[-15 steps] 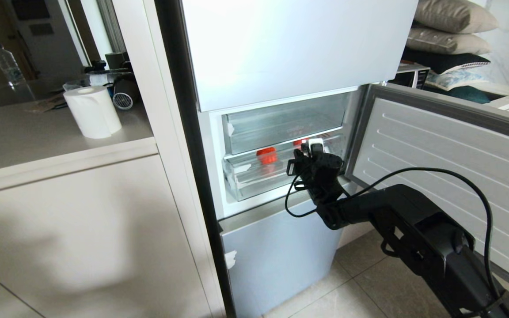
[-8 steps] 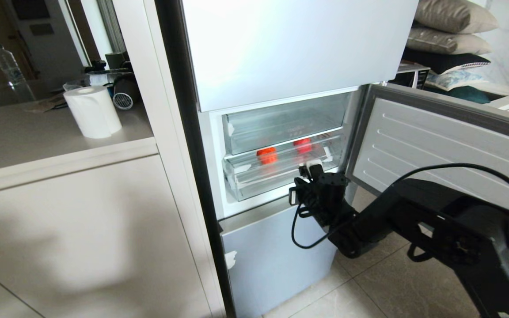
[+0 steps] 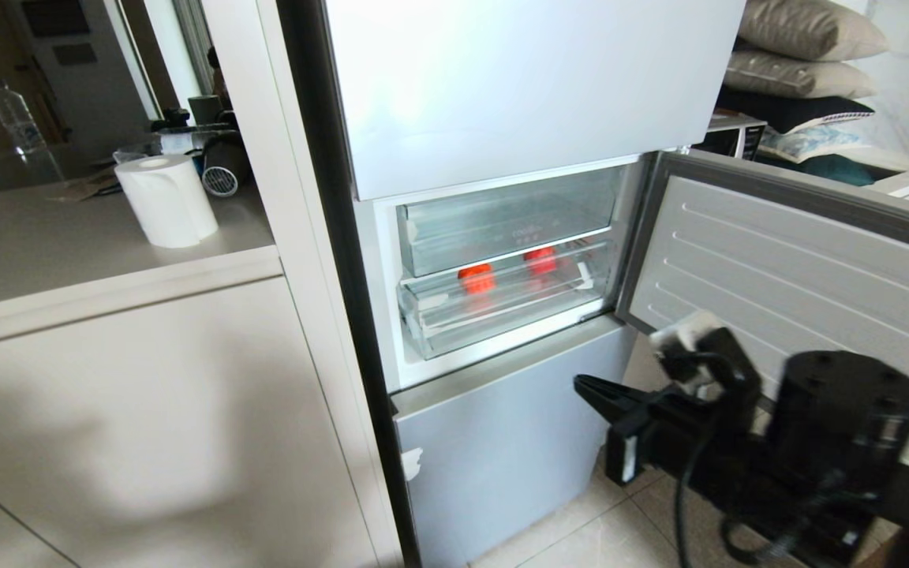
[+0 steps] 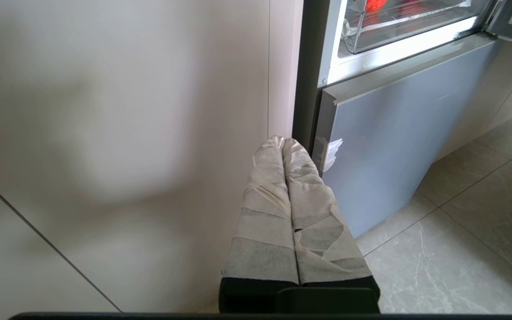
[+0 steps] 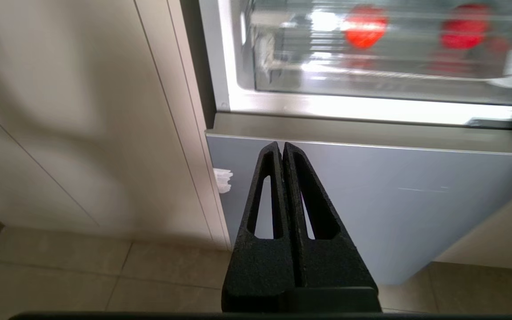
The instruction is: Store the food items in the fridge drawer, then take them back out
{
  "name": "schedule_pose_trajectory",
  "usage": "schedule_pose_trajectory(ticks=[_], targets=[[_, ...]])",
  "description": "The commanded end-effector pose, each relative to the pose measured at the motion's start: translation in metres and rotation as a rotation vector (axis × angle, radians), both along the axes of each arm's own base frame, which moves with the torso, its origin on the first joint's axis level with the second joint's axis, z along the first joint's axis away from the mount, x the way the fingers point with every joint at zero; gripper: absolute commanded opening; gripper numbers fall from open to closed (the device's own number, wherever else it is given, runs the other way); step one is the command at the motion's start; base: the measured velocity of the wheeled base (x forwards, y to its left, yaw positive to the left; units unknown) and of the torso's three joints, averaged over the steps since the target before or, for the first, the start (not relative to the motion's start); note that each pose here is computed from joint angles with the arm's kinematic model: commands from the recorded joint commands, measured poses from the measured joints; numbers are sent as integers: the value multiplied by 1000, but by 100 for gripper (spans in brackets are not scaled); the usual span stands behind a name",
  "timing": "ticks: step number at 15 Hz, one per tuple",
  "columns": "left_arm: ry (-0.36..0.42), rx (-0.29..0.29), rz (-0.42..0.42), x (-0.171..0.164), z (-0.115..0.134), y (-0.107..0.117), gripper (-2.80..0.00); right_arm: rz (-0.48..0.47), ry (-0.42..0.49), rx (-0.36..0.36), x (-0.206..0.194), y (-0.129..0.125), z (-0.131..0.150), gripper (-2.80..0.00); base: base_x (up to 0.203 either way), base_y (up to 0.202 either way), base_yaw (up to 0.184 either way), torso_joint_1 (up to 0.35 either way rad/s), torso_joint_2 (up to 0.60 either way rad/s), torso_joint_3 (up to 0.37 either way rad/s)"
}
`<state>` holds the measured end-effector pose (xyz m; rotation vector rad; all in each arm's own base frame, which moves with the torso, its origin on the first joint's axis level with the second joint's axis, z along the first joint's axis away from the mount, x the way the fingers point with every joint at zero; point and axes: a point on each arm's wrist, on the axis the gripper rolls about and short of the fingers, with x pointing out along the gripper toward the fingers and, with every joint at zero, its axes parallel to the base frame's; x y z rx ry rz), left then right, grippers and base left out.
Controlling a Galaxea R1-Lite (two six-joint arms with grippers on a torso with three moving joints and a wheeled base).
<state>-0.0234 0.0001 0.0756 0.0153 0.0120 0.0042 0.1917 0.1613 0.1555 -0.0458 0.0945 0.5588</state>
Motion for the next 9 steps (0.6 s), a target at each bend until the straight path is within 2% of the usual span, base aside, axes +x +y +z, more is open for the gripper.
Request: schedule_pose_trajectory(ticks=[1,3,4,7,8,9], targets=[[2,0,0,0,0,0,-280,-23,-155,151,-72,-58,47,-280,0,0,0,0,0,0],[2,0,0,0,0,0,-280,-170,-167,166,-105,-95,50,-280,0,0,0,0,0,0],[2,0,0,0,0,0,-280,-289,-162,152,-116,-114,46,-280,0,0,0,0,0,0],[2,0,0,0,0,0,-280,-749,-146,84,-147,-159,29,-280,0,0,0,0,0,0],[2,0,0,0,0,0,-280,-840,-152,73,-166,-167,20,-280,0,0,0,0,0,0],[2,0,0,0,0,0,-280,-870,-141,48,-182,-170,8,-280,0,0,0,0,0,0]])
